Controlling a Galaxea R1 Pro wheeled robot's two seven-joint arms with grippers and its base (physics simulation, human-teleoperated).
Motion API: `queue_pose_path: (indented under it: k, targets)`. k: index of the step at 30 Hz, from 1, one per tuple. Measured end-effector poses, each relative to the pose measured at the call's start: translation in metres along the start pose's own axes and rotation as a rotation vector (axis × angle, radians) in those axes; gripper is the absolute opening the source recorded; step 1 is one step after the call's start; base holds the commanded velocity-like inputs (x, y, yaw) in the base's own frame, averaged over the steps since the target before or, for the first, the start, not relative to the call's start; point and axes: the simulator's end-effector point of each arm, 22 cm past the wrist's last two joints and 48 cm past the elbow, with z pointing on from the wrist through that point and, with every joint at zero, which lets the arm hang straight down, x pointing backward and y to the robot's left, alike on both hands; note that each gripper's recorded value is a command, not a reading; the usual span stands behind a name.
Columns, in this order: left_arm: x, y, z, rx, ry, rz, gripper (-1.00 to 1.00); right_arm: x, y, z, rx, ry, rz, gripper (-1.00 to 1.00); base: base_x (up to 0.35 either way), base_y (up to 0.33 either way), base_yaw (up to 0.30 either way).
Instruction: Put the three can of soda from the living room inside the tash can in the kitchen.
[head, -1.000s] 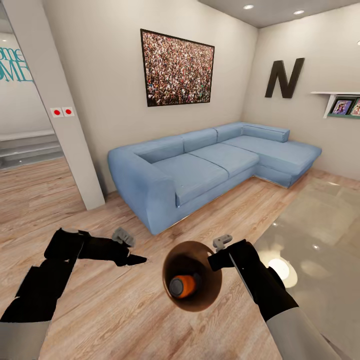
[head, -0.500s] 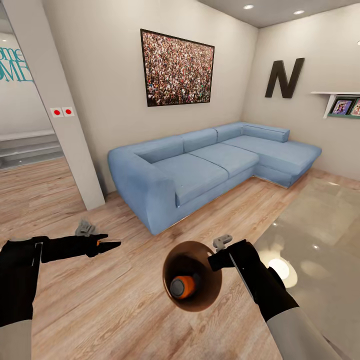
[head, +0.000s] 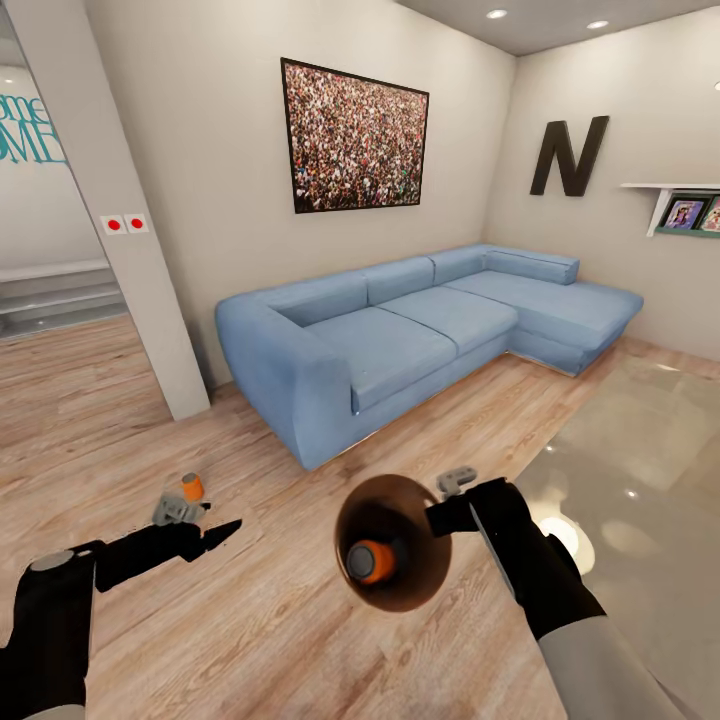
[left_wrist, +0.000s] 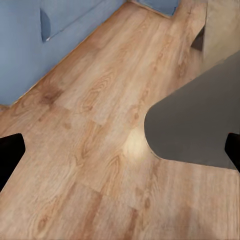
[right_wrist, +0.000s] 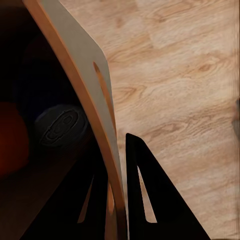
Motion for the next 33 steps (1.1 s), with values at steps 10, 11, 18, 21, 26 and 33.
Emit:
queue_pose_path:
  k: [10, 11, 18, 21, 26, 33]
  targets:
    - [0.042, 0.034, 0.005, -0.119, -0.078, 0.02, 1.0, -0.015, 0.0, -0.001, 0.001, -0.114, -0.008, -1.0, 0.0, 0.0, 0.0]
    - [0.045, 0.037, 0.004, -0.135, -0.084, 0.022, 1.0, -0.014, -0.002, 0.001, 0.013, -0.129, -0.013, -1.0, 0.0, 0.0, 0.0]
    - [0.059, 0.061, -0.012, -0.276, -0.149, 0.041, 1.0, -0.012, -0.01, 0.006, 0.065, -0.236, -0.029, -1.0, 0.0, 0.0, 0.0]
    - [0.067, 0.073, -0.014, -0.339, -0.16, 0.042, 1.0, -0.008, -0.024, 0.006, 0.09, -0.246, -0.011, -1.0, 0.0, 0.0, 0.0]
    - [0.078, 0.082, -0.015, -0.388, -0.159, 0.029, 1.0, -0.008, -0.038, 0.004, 0.1, -0.28, 0.025, -1.0, 0.013, 0.0, 0.0]
    - [0.096, 0.096, -0.017, -0.452, -0.142, -0.011, 1.0, -0.009, -0.039, 0.004, 0.099, -0.295, 0.036, -1.0, 0.111, 0.005, 0.0]
